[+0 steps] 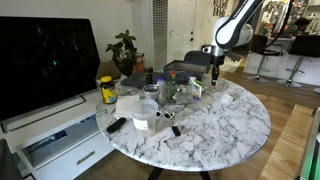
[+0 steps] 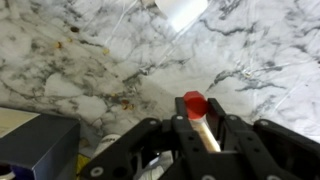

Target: Place the orange cap on the green bottle

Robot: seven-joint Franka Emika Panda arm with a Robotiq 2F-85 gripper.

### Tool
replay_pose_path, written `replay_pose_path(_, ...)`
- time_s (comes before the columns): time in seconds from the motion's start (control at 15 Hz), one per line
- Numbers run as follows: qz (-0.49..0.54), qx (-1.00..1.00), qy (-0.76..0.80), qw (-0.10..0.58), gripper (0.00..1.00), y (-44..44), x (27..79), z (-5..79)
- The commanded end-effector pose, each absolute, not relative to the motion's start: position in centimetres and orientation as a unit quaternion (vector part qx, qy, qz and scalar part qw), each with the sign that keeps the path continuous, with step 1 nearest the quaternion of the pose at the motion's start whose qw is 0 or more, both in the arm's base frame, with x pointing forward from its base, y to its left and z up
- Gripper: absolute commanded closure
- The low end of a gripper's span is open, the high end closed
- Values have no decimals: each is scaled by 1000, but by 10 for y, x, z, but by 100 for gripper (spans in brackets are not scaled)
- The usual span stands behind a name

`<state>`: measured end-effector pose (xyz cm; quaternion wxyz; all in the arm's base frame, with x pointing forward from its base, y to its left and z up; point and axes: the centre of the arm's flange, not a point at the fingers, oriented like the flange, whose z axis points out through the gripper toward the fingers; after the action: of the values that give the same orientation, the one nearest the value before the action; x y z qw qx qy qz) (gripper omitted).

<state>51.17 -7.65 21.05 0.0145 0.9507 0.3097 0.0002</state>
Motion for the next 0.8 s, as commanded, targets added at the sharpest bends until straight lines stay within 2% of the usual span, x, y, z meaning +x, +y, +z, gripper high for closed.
replay_pose_path(0.0, -20, 936, 349, 50, 93, -43, 492, 284)
replay_pose_path(0.4, 14, 893, 441, 86, 93, 25, 507, 381)
replay_pose_path(0.73, 44, 845, 526, 87, 93, 88, 535, 402)
